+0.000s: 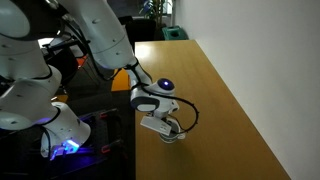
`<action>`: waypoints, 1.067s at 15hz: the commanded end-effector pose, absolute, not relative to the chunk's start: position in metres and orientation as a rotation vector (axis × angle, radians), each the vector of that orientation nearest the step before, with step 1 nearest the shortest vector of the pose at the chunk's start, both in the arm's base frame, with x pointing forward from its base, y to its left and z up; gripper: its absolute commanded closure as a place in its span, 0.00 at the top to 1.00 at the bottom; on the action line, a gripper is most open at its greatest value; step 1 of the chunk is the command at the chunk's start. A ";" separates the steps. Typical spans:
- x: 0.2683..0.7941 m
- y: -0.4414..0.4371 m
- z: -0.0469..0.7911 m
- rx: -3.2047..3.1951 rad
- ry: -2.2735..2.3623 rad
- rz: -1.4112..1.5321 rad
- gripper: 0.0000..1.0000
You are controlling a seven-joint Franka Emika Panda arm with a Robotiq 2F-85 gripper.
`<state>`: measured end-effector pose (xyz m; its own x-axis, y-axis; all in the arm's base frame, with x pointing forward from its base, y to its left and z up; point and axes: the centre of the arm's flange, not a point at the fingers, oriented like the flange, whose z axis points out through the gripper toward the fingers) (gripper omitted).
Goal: Move the cup slightly to the bottom on the table
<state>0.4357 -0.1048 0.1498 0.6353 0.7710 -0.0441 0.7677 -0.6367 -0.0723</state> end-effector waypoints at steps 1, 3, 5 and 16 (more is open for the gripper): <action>0.412 -0.103 0.173 -2.876 -1.250 0.036 0.50; 0.408 -0.105 0.179 -2.909 -1.225 0.003 0.54; 0.405 -0.107 0.186 -2.944 -1.191 -0.031 0.59; 0.394 -0.104 0.252 -3.137 -0.969 -0.257 0.96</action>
<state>0.4029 -0.1175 0.2178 0.7806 0.6221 0.0607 0.6114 -0.7801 0.1327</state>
